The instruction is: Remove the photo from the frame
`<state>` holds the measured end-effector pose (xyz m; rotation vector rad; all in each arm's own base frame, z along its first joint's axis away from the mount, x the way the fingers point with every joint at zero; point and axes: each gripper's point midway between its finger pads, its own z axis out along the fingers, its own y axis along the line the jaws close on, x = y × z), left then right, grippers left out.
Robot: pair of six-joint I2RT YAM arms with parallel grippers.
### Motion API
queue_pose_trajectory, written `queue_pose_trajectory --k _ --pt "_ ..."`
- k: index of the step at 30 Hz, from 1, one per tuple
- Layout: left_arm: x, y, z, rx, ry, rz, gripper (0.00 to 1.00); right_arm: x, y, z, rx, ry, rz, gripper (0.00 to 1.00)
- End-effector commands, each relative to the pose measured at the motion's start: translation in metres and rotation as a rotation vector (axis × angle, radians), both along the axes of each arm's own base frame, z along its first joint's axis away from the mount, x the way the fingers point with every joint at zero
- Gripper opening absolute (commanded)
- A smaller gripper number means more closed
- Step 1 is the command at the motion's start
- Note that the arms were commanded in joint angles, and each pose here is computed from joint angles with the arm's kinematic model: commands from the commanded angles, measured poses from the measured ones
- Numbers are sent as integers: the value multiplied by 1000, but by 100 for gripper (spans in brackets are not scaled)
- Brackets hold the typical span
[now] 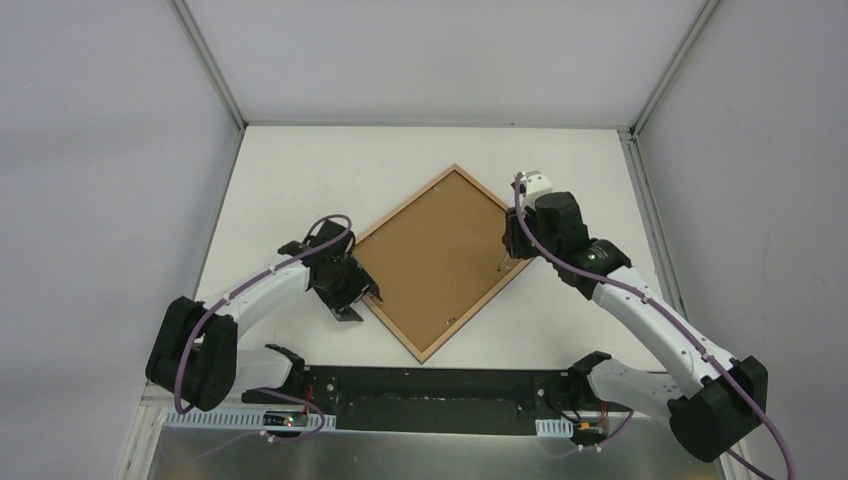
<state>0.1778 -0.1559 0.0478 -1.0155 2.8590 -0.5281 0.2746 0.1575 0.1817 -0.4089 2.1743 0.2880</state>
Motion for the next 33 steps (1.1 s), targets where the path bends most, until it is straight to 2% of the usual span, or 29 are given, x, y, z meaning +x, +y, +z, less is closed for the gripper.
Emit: queue_pose_trajectory --k 1,10,16,26,33 --pt "4 -27 -8 -84 10 53 56 12 8 7 3 -57 41 0" --pt "-1 -25 -32 -9 45 66 15 15 3 -10 -42 -68 64 0" --pt "-1 -16 -45 44 70 75 1 16 1 -14 -73 -81 95 0" --pt "-3 1 -49 82 107 102 0 27 -13 -24 -103 -86 28 0" --pt "-7 6 -50 88 130 123 0 27 -33 -32 -185 -104 5 0"
